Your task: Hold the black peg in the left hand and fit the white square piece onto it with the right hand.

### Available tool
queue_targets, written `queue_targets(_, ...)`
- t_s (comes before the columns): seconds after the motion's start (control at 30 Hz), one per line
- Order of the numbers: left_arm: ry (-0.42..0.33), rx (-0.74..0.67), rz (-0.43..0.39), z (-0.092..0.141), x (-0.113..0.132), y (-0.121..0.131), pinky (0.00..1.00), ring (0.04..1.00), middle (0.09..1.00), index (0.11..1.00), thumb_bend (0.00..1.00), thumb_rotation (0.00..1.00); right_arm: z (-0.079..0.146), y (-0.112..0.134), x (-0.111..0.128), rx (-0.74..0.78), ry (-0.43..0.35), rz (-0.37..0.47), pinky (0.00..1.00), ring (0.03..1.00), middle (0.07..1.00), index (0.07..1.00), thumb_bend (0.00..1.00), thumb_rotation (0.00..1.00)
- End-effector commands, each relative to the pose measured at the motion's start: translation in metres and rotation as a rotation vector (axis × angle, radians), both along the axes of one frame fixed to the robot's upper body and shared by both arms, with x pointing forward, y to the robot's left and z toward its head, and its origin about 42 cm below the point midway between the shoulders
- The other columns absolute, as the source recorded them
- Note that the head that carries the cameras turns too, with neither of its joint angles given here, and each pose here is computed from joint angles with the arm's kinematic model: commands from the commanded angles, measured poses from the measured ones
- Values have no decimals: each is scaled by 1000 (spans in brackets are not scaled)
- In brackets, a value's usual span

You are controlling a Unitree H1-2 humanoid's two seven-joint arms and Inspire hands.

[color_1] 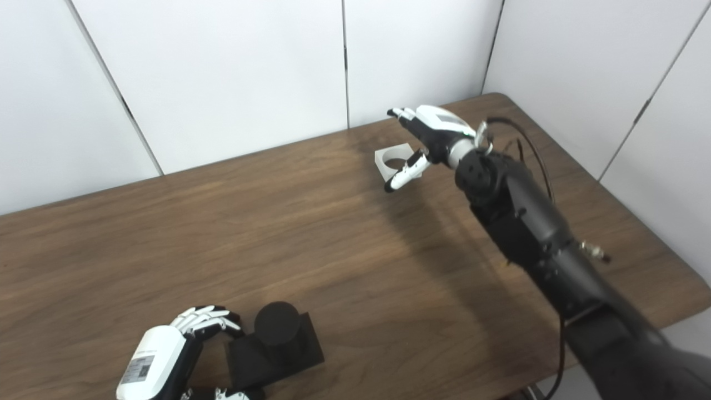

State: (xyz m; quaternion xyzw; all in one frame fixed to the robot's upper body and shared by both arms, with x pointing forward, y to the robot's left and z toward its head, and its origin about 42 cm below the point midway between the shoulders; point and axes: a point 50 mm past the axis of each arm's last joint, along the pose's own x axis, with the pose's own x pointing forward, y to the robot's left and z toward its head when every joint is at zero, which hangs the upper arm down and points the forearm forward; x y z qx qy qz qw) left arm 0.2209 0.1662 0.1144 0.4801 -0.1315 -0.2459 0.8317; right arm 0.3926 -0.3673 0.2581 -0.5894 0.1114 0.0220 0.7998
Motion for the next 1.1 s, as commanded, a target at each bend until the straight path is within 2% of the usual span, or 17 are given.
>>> queue_targets(0.0,80,53,-13,-17,-8,5,866,819,759,487,517,43,36,-6,14,-90,-54,-1,1000,1000,1000,992,881,229)
queue_targets(0.2,86,54,-14,-16,-10,3,870,822,762,487,516,43,51,-12,34,-199,-3,17,1000,1000,1000,974,966,184)
queue_targets(0.47,81,49,-16,-14,-10,0,867,822,761,487,517,43,59,-12,47,-262,39,19,1000,1000,1000,940,972,170)
queue_targets(0.83,81,38,-5,-11,-9,-5,866,823,759,487,517,43,45,2,59,-274,40,28,1000,1000,996,907,945,163)
queue_targets(1.07,79,49,-4,-7,-10,-10,858,821,758,487,517,43,32,8,69,-268,87,20,1000,1000,1000,909,919,185)
